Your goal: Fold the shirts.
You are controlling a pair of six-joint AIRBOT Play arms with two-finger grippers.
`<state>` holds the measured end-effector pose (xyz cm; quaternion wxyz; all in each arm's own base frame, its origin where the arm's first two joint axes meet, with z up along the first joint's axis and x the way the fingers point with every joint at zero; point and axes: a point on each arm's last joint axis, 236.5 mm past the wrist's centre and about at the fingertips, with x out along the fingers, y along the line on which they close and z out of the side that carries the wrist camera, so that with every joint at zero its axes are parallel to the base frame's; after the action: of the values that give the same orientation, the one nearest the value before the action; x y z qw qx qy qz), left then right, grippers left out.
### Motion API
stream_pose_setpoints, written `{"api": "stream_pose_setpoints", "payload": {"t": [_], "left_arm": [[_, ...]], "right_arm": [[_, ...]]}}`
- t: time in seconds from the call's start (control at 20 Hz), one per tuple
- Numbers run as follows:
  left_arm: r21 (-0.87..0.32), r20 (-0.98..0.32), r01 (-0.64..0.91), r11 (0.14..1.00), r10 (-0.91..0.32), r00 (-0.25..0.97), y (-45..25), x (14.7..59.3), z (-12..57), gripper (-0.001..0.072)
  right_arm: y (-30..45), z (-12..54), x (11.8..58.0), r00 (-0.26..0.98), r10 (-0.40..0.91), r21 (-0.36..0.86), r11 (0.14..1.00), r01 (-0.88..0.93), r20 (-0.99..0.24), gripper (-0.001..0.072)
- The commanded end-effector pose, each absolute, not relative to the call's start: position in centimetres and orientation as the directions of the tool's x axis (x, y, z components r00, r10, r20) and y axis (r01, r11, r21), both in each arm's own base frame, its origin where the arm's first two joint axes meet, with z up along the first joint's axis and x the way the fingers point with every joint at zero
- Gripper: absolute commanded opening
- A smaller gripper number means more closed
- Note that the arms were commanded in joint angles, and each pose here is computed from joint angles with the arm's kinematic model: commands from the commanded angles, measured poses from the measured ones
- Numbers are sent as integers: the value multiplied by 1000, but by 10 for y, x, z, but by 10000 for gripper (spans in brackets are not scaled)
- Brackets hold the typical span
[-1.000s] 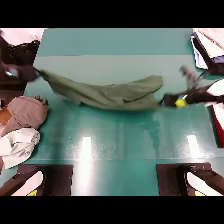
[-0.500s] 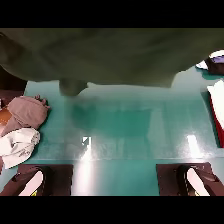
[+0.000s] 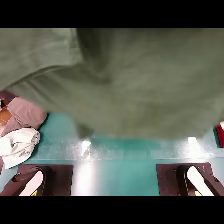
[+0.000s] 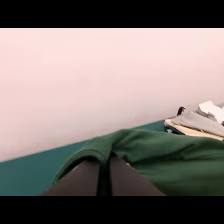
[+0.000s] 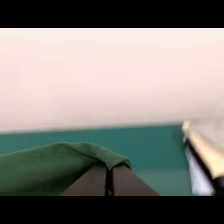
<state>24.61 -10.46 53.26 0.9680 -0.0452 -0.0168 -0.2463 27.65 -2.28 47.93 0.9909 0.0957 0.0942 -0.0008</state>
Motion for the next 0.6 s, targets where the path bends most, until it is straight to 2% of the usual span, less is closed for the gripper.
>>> {"api": "stream_pose_setpoints", "payload": {"t": [0.0,0.1,0.25,0.35,0.45,0.55], "left_arm": [[-255,-191,441,860,-492,849,-92,320,436,27],[-386,-382,383,839,-523,762,-86,364,349,27],[-538,-578,247,806,-566,588,-82,407,223,27],[-577,-642,201,792,-592,487,-91,426,152,28],[-590,-678,188,785,-608,413,-107,444,98,28],[-593,-687,160,789,-599,412,-116,467,64,29]], "right_arm": [[-24,361,336,820,184,340,940,14,-541,17],[-15,279,367,647,300,416,909,29,-701,17],[3,177,405,442,407,487,870,80,-799,17],[14,125,432,394,430,503,858,100,-812,18],[21,88,459,405,427,510,852,119,-808,18],[25,65,481,426,420,514,847,133,-802,19]]}}
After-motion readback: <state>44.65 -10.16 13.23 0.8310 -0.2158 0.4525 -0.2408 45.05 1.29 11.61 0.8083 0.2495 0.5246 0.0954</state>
